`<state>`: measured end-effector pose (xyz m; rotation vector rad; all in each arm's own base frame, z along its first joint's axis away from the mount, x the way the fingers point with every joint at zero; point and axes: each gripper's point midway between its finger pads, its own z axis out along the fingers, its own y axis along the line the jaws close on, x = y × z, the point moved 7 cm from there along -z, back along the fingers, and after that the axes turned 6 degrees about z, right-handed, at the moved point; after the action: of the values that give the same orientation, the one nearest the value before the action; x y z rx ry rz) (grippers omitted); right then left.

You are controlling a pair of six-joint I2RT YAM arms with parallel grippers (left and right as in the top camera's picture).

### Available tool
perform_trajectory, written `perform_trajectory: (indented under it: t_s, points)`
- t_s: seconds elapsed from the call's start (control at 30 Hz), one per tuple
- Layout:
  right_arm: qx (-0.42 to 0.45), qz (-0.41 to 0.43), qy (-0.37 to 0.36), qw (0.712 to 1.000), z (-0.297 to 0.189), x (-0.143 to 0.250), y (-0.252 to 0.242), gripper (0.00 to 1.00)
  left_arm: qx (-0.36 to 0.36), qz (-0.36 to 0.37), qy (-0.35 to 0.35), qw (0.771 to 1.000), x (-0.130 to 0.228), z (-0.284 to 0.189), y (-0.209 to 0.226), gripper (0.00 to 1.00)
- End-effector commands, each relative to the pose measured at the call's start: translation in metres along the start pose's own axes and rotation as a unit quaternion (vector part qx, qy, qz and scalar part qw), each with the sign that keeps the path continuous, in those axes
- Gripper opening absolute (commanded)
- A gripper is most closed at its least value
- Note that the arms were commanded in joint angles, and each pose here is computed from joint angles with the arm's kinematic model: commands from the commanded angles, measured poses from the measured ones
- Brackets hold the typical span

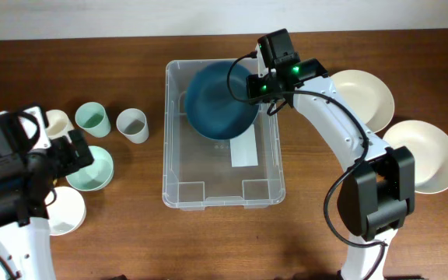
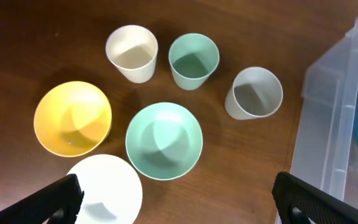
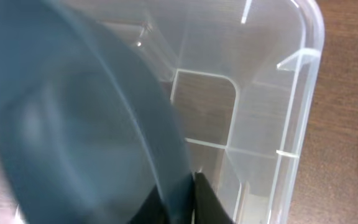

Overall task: Pack container
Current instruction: 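Lift the blue bowl and lower it into the clear container, then release the blue bowl and move the right gripper to the cream bowls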

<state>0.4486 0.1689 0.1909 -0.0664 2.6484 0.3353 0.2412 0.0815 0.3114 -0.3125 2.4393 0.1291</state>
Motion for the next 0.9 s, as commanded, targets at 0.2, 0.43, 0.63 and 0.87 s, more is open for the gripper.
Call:
perform_trajectory:
  t_s: [0.2,0.43,0.63,0.87]
  points:
    - [-0.012,-0.002,-0.008,1.0,-0.003,-0.006,0.009,0.15,0.022,-0.008,-0.015,1.0,-0.006,-0.005,-0.003,1.0]
    - [-0.009,-0.001,-0.005,1.0,-0.011,-0.007,0.01,0.18,0.045,-0.004,-0.022,0.999,-0.008,-0.006,-0.008,1.0]
    - [0.098,0.057,-0.091,0.989,-0.092,-0.035,-0.016,0.42,0.055,0.028,-0.026,0.998,-0.009,-0.006,-0.017,1.0]
    - [0.171,0.255,-0.155,0.939,-0.219,-0.028,-0.113,0.56,0.069,0.056,-0.031,0.996,-0.011,-0.006,-0.029,1.0]
